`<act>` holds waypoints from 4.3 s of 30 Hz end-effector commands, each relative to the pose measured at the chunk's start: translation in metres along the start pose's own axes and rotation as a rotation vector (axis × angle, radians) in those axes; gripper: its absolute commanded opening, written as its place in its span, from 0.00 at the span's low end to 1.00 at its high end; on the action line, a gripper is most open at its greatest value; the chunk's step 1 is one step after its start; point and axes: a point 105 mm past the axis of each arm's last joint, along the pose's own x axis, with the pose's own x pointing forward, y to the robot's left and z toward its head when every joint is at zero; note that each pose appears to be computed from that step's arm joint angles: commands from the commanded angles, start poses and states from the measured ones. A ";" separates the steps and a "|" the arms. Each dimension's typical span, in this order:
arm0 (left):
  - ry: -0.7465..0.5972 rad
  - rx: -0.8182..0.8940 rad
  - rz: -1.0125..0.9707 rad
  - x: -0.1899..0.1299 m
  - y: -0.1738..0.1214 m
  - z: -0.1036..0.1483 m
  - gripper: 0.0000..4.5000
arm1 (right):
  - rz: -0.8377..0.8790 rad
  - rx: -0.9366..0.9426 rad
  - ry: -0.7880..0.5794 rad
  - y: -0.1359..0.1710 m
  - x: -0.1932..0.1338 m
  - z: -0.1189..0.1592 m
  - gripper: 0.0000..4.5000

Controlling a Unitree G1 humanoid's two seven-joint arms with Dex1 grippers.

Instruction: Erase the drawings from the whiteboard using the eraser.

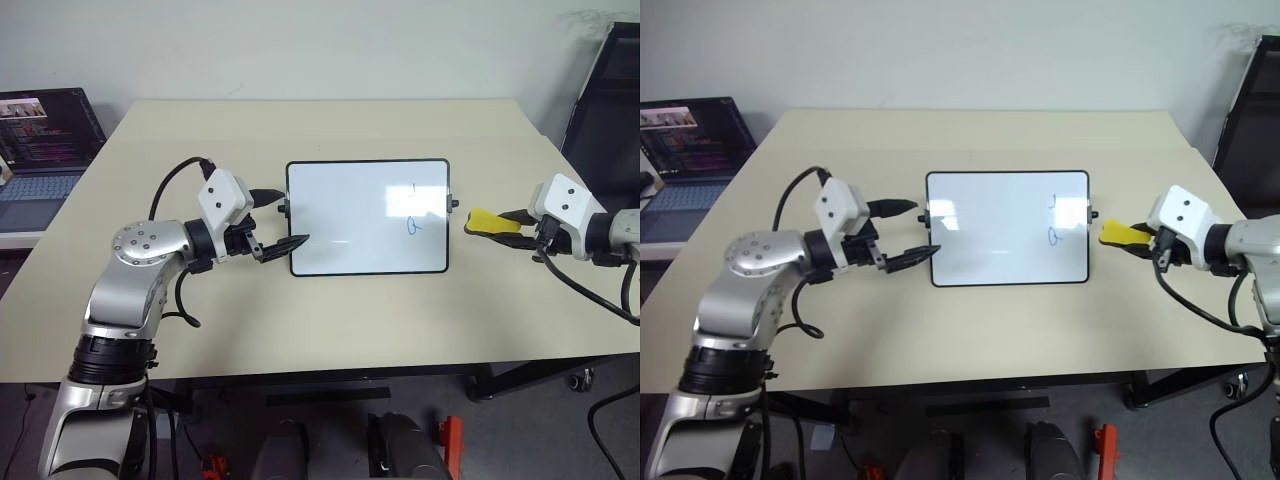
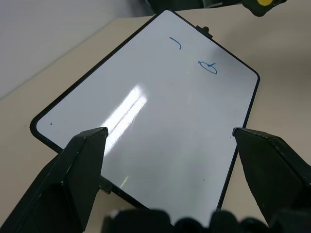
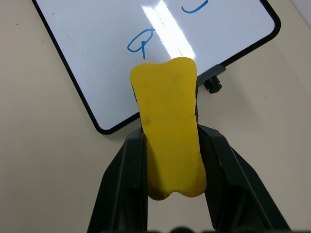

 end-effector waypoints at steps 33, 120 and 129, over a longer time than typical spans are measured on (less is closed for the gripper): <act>-0.006 0.037 0.004 0.004 -0.004 0.005 1.00 | -0.190 -0.068 -0.038 -0.033 0.100 0.061 0.25; 0.019 0.038 -0.020 0.004 -0.008 0.001 1.00 | -0.111 0.027 0.064 -0.027 -0.008 -0.014 0.24; 0.002 0.039 -0.012 0.008 -0.008 0.005 1.00 | -0.128 0.020 0.062 -0.031 -0.005 -0.012 0.24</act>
